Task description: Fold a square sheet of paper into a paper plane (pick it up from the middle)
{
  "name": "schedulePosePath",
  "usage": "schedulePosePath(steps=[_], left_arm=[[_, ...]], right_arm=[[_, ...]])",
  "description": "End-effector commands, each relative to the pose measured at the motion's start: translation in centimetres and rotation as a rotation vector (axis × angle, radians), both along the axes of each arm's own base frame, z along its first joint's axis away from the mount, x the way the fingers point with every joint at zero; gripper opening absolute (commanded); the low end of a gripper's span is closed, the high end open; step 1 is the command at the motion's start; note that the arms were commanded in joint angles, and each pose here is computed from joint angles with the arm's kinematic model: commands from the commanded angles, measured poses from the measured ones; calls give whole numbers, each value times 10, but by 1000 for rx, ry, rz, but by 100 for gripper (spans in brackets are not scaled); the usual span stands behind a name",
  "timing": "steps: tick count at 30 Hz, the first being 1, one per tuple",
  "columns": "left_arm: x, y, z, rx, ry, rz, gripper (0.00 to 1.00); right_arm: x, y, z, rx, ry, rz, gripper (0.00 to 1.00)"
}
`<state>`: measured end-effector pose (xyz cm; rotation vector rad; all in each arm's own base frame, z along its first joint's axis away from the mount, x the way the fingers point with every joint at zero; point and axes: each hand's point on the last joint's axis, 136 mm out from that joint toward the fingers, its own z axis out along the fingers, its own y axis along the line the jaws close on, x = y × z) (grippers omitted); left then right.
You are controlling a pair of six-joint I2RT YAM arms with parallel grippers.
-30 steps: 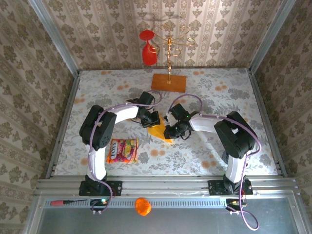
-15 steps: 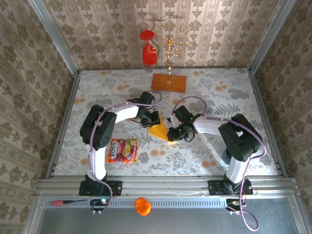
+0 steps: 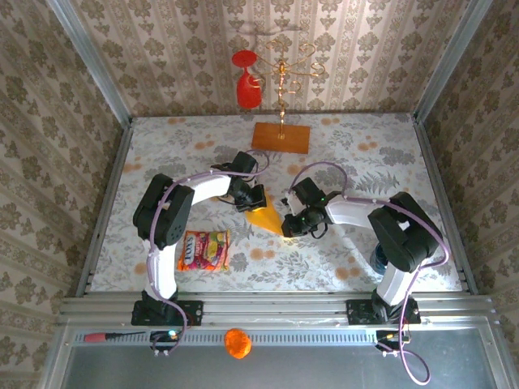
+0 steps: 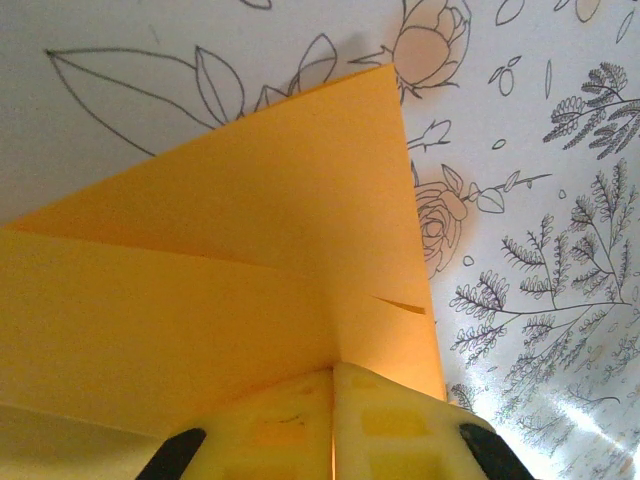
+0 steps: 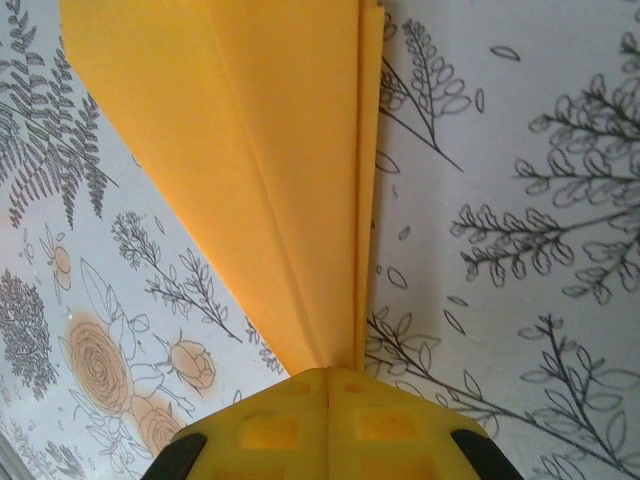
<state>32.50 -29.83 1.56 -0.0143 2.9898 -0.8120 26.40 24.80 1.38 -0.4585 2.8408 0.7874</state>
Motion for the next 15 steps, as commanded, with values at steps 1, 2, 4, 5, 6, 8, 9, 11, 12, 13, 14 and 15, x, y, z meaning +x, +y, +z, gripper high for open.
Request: schedulePosePath(steps=[1, 2, 4, 5, 6, 8, 9, 11, 12, 13, 14, 15], left_arm=[[-28, 59, -76, 292, 121, 23, 8], [-28, 59, -76, 291, 120, 24, 8], [-27, 59, -75, 290, 119, 23, 8], [-27, 58, -75, 289, 118, 22, 8], [-27, 58, -75, 289, 118, 22, 8], [-26, 58, -74, 287, 115, 20, 8], [-25, 57, -73, 284, 114, 19, 8], [-24, 55, -71, 274, 109, 17, 8], [-22, 53, -70, 266, 104, 17, 8], [-21, 50, -67, 250, 97, 15, 9], [-17, 45, -62, 223, 84, 12, 9], [-14, 37, -54, 187, 67, 7, 10]], right_arm=[[-34, -30, -18, -113, 130, -18, 6], [-35, -30, -18, -111, 130, -21, 6], [-35, -31, -18, -112, 133, -29, 6], [-36, -32, -19, -112, 135, -33, 6], [-37, -33, -19, -112, 136, -38, 6], [-39, -34, -19, -112, 138, -46, 6], [-39, -35, -19, -112, 137, -51, 6], [-40, -35, -17, -106, 130, -58, 6], [-39, -35, -16, -100, 122, -63, 6], [-37, -34, -13, -92, 109, -66, 6], [-34, -32, -8, -75, 89, -74, 7], [-29, -29, -2, -55, 63, -85, 7]])
